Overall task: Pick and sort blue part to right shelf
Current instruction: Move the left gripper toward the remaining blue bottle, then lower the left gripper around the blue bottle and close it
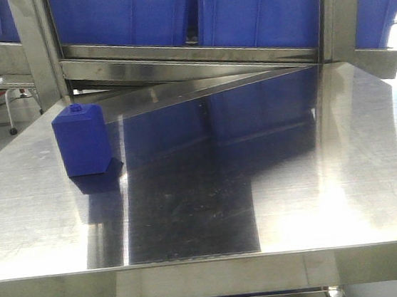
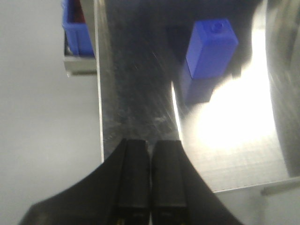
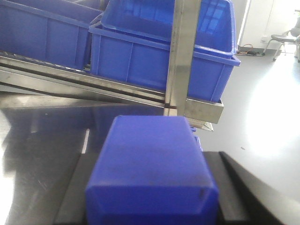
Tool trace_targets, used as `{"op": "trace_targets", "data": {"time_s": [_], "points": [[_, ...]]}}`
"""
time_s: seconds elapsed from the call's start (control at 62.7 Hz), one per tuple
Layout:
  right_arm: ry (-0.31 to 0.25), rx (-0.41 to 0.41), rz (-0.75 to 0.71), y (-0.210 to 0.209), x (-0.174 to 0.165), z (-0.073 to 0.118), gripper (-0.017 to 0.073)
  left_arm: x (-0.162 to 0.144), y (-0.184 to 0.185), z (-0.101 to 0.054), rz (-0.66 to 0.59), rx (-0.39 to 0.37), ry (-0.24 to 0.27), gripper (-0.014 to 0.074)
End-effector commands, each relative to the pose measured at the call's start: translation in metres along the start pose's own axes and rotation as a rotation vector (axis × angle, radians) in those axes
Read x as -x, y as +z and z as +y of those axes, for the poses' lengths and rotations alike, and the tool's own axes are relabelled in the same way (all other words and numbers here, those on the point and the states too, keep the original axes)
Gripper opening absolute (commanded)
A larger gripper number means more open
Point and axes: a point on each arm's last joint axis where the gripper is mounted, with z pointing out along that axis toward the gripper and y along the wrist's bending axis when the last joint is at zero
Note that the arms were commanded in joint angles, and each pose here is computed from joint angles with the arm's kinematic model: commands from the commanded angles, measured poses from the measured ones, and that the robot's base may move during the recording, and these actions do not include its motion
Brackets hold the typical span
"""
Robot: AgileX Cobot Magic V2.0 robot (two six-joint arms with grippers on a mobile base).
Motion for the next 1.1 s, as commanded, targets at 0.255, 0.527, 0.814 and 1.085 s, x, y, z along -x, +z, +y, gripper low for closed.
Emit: {"op": "trace_targets", "data": {"time_s": [0.255,0.527,0.814,1.085], "points": [[-0.009,-0.008,-0.112,-0.001,0.017,-0.001,0.0382,0.068,0.044,-0.023,0.104,-0.070,0.059,0.0383],[-0.009,-0.008,-0.112,-0.001,0.017,-0.001,0.0382,0.110,0.083,-0.039,0.233,-0.016,-0.099,0.0526],[-0.009,-0.008,-0.112,-0.001,0.017,-0.001,0.0382,0.145,0.114,-0.065,0.339,-0.052,-0.157,0.0526],[-0.009,-0.008,-0.112,-0.001,0.017,-0.001,0.0382,0.164,0.134,-0.070,0.401,0.016,-0.253,0.0526]]}}
